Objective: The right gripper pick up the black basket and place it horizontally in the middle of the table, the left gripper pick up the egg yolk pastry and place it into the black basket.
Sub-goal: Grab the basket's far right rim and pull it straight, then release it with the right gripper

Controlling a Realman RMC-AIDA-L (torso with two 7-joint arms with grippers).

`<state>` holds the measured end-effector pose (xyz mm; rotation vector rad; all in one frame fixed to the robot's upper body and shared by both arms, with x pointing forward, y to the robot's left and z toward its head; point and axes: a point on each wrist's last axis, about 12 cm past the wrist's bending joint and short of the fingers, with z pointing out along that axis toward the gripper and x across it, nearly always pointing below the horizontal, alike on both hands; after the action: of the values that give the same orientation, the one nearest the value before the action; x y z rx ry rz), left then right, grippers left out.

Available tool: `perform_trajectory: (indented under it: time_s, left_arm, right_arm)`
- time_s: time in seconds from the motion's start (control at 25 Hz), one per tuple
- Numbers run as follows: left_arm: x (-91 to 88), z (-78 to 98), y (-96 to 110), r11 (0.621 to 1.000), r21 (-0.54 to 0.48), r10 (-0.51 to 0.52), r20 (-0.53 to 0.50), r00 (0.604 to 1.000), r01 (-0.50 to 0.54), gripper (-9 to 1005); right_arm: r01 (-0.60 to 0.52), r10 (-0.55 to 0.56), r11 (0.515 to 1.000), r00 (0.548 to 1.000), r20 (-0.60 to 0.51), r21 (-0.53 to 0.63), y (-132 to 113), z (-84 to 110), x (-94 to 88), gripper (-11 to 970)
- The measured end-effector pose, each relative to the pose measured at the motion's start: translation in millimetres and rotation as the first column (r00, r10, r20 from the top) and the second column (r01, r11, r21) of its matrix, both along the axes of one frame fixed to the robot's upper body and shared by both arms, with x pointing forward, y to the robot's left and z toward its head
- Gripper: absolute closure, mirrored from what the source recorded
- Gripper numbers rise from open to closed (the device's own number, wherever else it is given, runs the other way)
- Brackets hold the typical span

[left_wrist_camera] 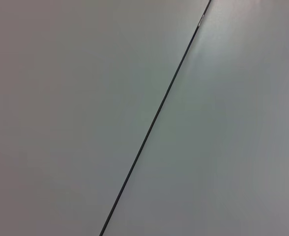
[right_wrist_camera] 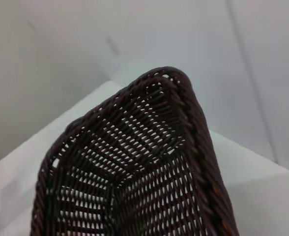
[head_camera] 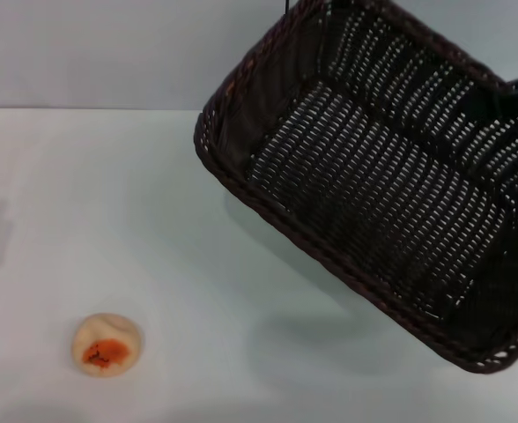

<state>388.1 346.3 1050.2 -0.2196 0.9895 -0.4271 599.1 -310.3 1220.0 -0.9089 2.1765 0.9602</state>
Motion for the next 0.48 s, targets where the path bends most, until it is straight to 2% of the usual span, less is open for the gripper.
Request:
perform_trajectory:
  time_s: [0.16, 0.2, 0.32, 0.48]
  left_arm:
    - [0.6, -0.2, 0.0, 1.0, 0.0, 0.001, -0.003, 1.0, -0.001, 273]
    - [0.3, -0.7, 0.2, 1.0, -0.001, 0.002, -0.007, 1.0, -0.002, 273]
    - [-1.5, -1.7, 0.8, 1.0, -0.004, 0.003, -0.015, 1.0, -0.003, 273]
    - [-2.4, -2.1, 0.8, 1.0, -0.007, 0.002, -0.017, 1.0, -0.002, 274]
  right_arm:
    - [-0.17, 0.175, 0.982, 0.982, 0.065, -0.078, 14.3, 12.5, 1.8, 782]
    - [-0.17, 0.175, 0.982, 0.982, 0.065, -0.078, 14.3, 12.5, 1.8, 782]
    - [-0.289, 0.309, 0.942, 0.946, 0.103, -0.172, 31.5, 17.7, 7.3, 782]
    - [-0.356, 0.389, 0.909, 0.912, 0.132, -0.218, 45.2, 22.5, 11.4, 782]
